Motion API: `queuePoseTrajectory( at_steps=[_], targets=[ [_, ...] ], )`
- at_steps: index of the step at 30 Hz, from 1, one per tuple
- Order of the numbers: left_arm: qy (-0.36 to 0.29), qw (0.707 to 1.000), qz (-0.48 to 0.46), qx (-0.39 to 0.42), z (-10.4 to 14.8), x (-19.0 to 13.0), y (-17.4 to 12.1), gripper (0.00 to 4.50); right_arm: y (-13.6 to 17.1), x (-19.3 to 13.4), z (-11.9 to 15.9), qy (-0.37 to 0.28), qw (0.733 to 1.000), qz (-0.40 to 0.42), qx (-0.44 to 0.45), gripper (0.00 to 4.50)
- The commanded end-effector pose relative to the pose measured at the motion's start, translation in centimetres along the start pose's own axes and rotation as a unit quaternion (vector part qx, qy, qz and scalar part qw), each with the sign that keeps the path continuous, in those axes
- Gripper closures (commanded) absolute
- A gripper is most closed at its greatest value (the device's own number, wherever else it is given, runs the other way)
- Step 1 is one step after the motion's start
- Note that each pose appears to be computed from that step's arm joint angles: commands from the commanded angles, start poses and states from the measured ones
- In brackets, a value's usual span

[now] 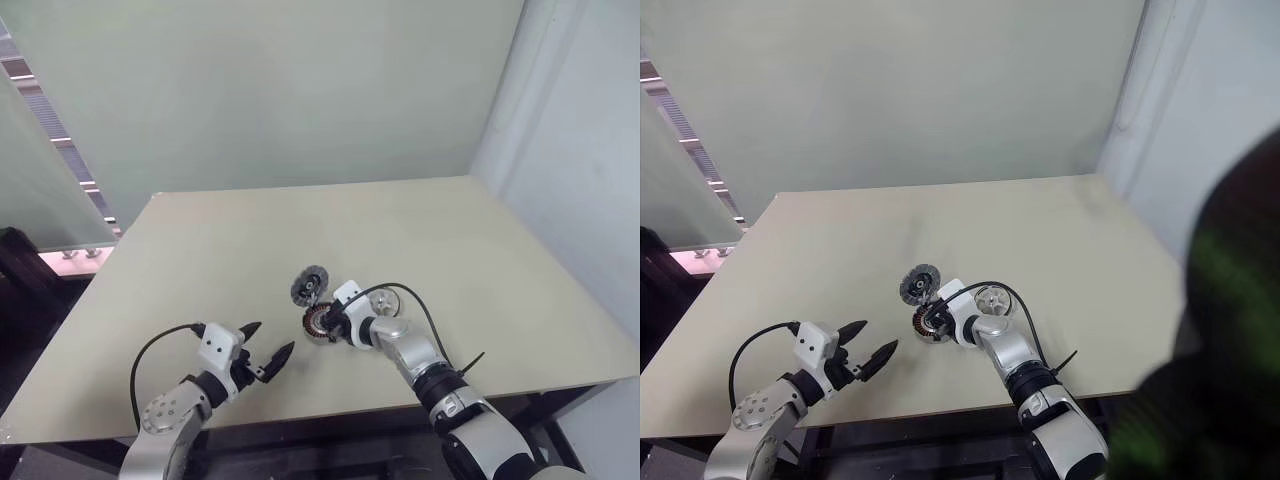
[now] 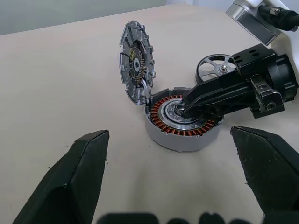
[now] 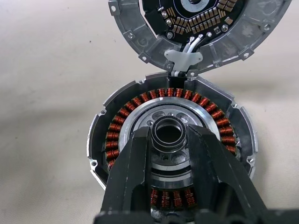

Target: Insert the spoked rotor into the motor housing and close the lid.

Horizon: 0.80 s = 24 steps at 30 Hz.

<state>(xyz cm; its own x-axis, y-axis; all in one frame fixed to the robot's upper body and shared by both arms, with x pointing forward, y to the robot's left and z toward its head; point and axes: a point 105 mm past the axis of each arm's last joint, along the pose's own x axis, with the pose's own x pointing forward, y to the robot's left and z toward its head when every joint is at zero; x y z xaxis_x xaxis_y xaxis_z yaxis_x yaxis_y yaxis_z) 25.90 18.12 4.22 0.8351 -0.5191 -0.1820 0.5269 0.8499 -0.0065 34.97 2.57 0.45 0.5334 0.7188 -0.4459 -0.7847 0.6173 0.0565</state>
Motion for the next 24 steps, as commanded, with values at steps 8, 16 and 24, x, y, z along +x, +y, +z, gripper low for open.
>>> queuePoseTrajectory(
  at_steps=[8, 16, 24],
  targets=[
    [-0.019, 1.000, -0.005, 0.020, 1.3, 0.3, -0.1, 0.00, 0.1, -0.3, 2.5, -0.040, 0.999, 0.010, 0.011, 2.03],
    [-0.018, 1.000, -0.007, 0.020, 1.3, 0.4, -0.1, 0.00, 0.0, -0.8, 3.7, -0.070, 0.997, 0.001, 0.008, 3.34],
    [-0.020, 1.000, -0.008, 0.021, 1.4, 0.4, -0.2, 0.00, 0.2, 0.1, 1.3, -0.023, 0.999, -0.017, -0.027, 4.46]
  ],
)
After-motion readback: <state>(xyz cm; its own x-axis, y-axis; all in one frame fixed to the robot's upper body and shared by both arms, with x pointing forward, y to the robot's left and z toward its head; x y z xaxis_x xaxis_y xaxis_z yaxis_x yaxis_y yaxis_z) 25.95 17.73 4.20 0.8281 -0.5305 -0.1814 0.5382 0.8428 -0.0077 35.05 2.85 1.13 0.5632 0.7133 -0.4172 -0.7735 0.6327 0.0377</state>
